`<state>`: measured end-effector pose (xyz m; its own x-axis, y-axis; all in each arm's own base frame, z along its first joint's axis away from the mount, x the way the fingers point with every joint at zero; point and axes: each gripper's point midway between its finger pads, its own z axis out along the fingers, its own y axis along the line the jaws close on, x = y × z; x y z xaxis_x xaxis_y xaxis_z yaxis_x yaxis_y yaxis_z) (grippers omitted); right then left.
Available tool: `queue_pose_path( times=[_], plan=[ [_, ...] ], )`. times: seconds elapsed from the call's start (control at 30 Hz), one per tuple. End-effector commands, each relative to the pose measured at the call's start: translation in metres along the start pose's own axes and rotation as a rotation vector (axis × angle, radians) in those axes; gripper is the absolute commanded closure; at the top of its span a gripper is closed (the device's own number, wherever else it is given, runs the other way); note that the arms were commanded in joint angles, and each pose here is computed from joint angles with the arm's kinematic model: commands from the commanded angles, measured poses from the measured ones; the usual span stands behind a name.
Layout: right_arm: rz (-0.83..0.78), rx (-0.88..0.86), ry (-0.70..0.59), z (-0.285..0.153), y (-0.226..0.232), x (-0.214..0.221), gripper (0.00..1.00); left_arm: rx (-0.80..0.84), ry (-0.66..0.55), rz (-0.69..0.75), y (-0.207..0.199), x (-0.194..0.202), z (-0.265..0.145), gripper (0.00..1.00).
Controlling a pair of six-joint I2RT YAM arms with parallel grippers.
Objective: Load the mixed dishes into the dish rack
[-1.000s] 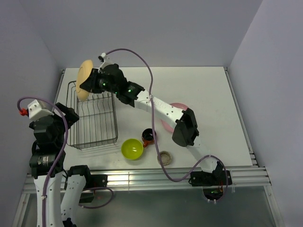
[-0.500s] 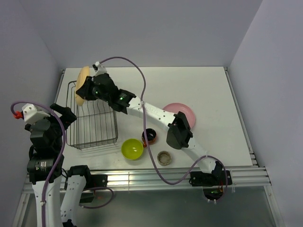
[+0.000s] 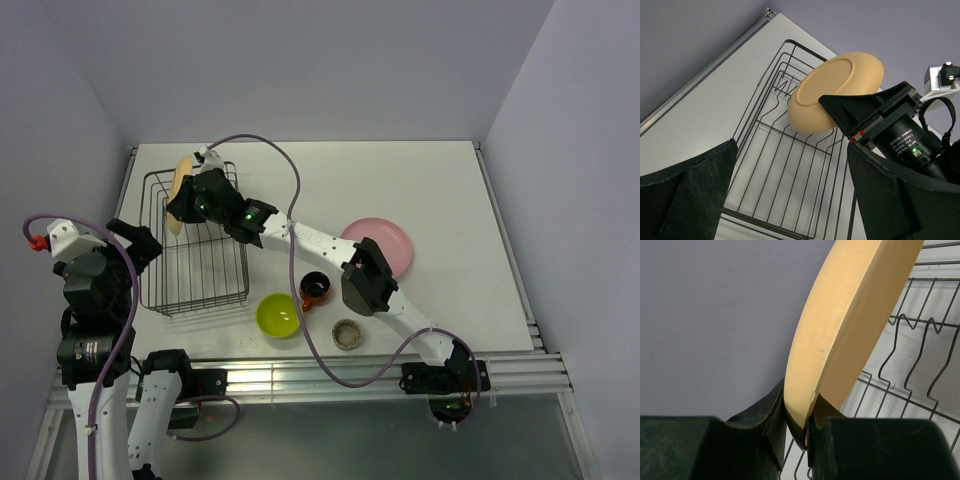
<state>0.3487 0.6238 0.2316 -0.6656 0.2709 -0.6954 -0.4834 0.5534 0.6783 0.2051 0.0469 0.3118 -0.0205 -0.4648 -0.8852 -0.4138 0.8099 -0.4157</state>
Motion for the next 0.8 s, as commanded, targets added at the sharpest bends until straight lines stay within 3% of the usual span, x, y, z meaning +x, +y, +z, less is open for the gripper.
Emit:
queue_pose_path(
  times=[0.0,0.33,0.77],
  plan=[
    [0.006,-0.076,-0.066,0.0,0.027,-0.019,1.0,0.04,-0.042,-0.007,-0.01,-0.015,-0.004,0.02],
    [-0.087,-0.098,-0.1,-0.013,0.044,-0.03,1.0,0.061,-0.029,-0.009,-0.013,-0.01,-0.001,0.03],
    [-0.102,-0.032,0.055,-0.004,-0.001,0.012,1.0,0.089,-0.016,-0.022,-0.017,-0.007,-0.004,0.03]
  ],
)
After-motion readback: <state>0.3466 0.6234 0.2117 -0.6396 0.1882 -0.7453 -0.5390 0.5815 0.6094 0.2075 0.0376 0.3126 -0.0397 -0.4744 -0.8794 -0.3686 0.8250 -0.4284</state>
